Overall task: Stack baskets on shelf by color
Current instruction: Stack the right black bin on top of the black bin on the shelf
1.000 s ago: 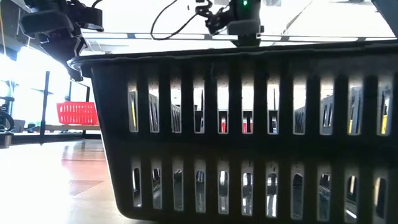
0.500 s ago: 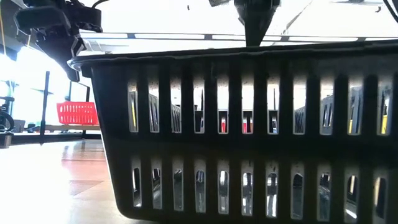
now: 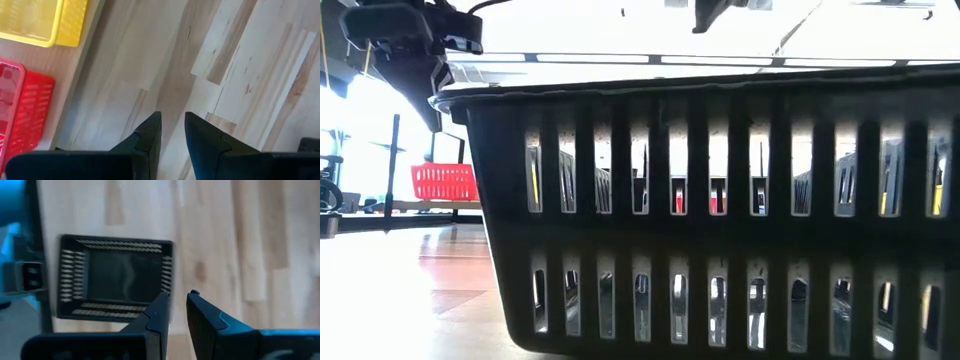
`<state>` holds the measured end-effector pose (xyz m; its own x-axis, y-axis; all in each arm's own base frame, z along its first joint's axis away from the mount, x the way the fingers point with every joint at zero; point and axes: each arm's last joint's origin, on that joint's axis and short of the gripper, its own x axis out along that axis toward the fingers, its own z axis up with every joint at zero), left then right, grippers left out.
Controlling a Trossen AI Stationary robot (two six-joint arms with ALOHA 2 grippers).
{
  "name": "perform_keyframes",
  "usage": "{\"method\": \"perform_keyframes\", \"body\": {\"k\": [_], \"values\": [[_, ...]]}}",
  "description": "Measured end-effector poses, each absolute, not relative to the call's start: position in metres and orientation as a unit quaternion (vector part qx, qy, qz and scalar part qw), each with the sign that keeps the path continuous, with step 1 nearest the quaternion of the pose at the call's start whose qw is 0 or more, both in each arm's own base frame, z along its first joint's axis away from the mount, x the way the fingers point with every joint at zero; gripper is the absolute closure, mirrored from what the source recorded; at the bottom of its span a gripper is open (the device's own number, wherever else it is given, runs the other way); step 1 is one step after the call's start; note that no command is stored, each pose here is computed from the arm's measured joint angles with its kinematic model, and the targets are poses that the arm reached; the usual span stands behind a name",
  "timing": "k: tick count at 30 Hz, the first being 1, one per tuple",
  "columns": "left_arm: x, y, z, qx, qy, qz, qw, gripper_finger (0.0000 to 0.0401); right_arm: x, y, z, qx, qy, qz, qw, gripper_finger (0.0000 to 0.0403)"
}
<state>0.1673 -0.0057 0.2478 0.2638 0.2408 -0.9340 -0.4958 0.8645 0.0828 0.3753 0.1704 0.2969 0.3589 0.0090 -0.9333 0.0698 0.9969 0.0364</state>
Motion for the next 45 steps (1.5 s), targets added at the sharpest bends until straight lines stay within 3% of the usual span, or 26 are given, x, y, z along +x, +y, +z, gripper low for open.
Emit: {"method": "perform_keyframes", "body": {"k": [5, 15, 28, 45], "values": [[0.167, -0.006, 0.248, -0.126, 0.556, 0.243, 0.785, 0.0324, 0.371, 0.199, 0.298, 0.048, 0.537, 0.010, 0.842, 0.0338], [0.167, -0.006, 0.248, -0.143, 0.551, 0.254, 0.782, 0.0324, 0.359, 0.248, 0.303, 0.050, 0.468, 0.058, 0.880, 0.0274], [0.167, -0.006, 0.248, -0.143, 0.550, 0.255, 0.782, 0.0324, 0.364, 0.290, 0.255, 0.030, 0.481, 0.083, 0.872, 0.0274], [0.167, -0.006, 0.248, -0.143, 0.551, 0.255, 0.782, 0.0324, 0.378, 0.302, 0.185, 0.016, 0.544, 0.064, 0.836, 0.0275]]}}
